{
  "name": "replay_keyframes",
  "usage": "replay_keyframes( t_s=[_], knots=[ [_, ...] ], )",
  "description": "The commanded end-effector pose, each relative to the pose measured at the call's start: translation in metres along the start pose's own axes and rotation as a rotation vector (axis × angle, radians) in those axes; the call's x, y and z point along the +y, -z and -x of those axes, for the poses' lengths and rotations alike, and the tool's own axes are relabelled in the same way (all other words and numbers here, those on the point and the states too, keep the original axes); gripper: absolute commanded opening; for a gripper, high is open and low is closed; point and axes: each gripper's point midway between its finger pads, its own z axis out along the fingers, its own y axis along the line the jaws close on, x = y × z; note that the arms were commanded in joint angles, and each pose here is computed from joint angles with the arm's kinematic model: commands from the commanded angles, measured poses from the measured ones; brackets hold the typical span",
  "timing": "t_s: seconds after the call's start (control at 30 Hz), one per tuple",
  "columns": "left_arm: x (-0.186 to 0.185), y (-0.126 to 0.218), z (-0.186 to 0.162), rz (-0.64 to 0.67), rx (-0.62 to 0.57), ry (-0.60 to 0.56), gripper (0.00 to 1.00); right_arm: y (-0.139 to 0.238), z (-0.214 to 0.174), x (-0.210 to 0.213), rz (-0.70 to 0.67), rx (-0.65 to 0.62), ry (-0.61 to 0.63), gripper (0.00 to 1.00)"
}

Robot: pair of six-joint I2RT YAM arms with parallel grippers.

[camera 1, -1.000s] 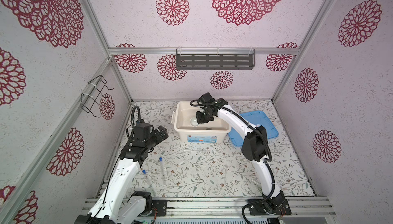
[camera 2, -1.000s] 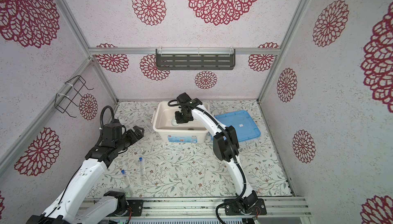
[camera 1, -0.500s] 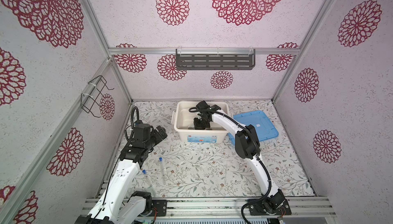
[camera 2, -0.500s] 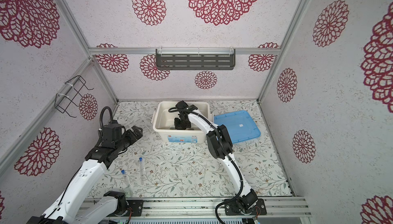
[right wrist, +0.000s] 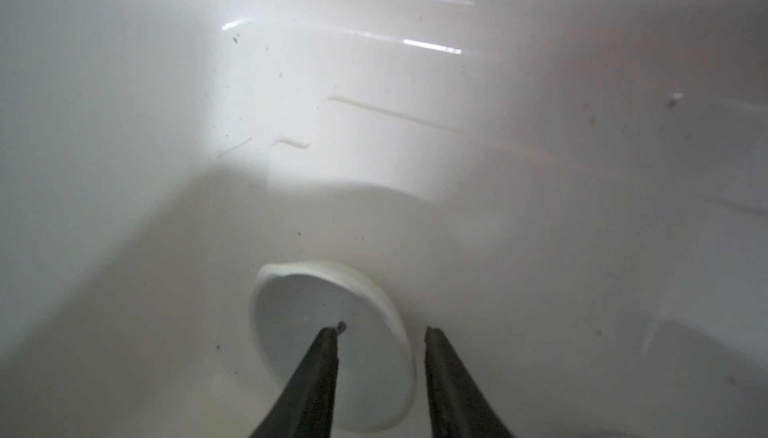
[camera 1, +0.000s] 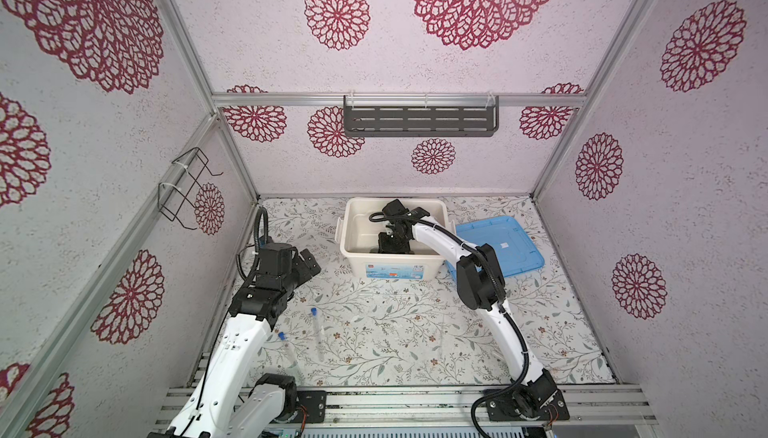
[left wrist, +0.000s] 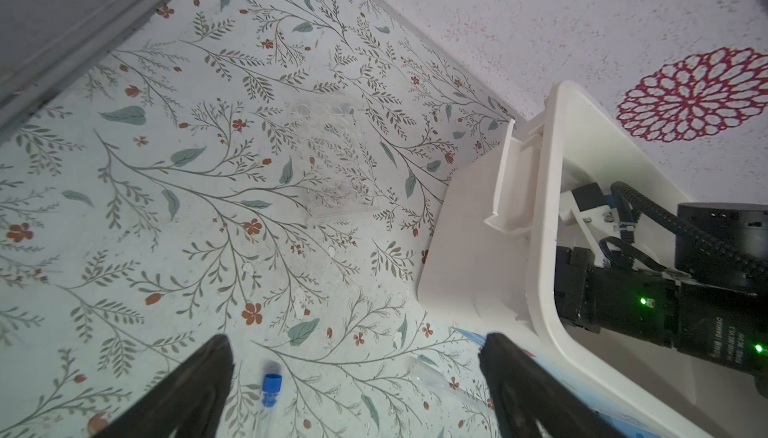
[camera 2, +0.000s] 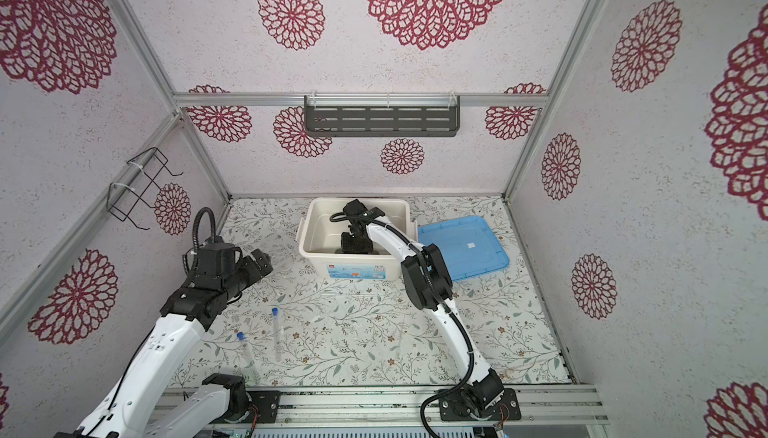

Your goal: Organize the chemistry lab equipment

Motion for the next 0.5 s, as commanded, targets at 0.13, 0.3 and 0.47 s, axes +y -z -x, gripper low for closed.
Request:
replay_keyframes(
  t_s=[0.13,0.3,0.47],
  knots=[
    [0.008,0.012,0.015,0.054,-0.04,-0.022,0.97,0.154,0.044,0.062,0.161,-0.268,0.061,0.45],
    [0.02,0.02,0.025,0.106,-0.085,-0.049,0.97,0.214,0.036,0.058,0.115,-0.343,0.092,0.47],
    [0.019,0.015,0.024,0.09,-0.086,-0.049,0.97,0.298,0.007,0.021,-0.016,-0.514,0.066,0.47]
  ],
)
